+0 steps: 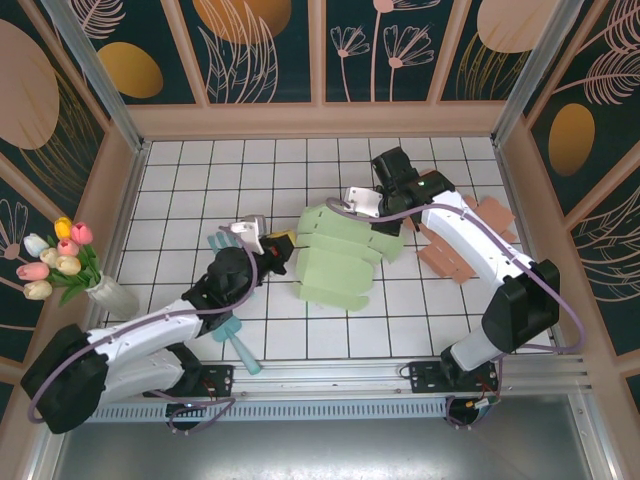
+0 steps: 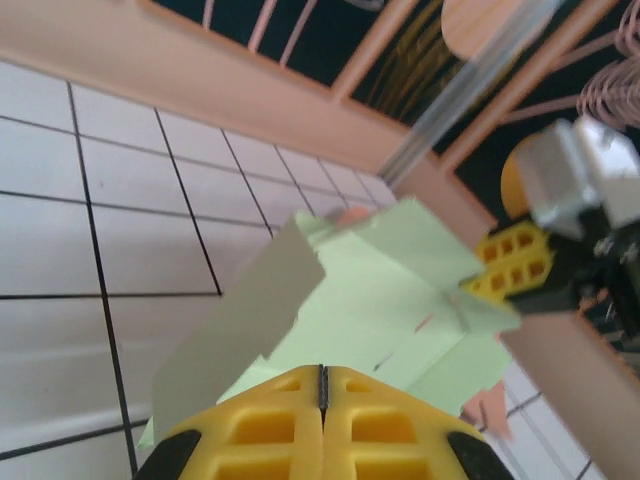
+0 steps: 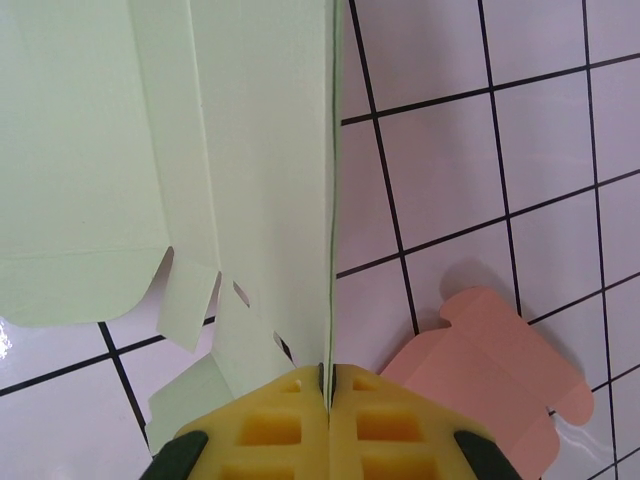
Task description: Fold the paper box
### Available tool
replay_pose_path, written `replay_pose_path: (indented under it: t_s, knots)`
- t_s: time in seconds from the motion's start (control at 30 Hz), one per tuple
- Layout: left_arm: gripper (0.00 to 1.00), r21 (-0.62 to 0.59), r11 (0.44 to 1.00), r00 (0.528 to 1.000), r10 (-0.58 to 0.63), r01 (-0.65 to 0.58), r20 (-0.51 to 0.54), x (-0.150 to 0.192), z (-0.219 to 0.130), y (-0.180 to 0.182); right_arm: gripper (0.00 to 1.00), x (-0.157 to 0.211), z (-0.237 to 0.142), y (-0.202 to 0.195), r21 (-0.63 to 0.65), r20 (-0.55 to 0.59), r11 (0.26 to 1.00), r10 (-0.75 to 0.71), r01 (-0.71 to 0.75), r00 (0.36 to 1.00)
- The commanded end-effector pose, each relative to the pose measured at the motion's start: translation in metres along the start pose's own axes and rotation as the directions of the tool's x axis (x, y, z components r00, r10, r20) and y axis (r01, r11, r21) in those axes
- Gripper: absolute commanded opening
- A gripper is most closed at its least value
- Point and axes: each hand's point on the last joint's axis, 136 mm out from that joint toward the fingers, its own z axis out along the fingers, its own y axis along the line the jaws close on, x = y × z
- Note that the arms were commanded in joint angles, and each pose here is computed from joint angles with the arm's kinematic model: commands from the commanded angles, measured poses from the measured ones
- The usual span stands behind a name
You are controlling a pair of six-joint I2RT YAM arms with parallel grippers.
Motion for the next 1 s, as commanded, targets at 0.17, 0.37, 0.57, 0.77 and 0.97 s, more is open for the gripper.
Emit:
replay_pose_path:
  t_s: [0.17,0.37,0.57,0.77,0.97]
  knots:
    - [0.0,0.155,0.986,0.997,-0.047,0.057,-0.068,0.011,0.016,-0.031,0.0,0.01,-0.005,0.008,0.018,-0.026,1.0,-0.017,0.018,1.0]
    - [0.0,0.153,0.985,0.994,-0.063,0.076,-0.089,0.019,0.028,-0.034,0.0,0.009,-0.007,0.007,0.026,-0.02,0.999,-0.021,0.021,1.0]
    - [0.0,0.029,0.998,0.997,-0.062,0.063,-0.052,0.014,0.043,-0.014,0.0,0.011,-0.006,0.01,0.018,-0.022,0.999,-0.026,0.027,0.999]
    - [0.0,-0.13,0.991,1.0,0.005,-0.005,0.001,-0.003,0.06,0.009,0.0,0.016,-0.006,0.016,0.026,-0.023,0.998,-0.049,0.05,0.999]
    - [0.0,-0.198,0.98,1.0,0.007,-0.006,0.004,-0.007,0.077,0.023,0.0,0.015,-0.01,0.02,0.044,0.006,0.997,-0.066,0.065,0.998]
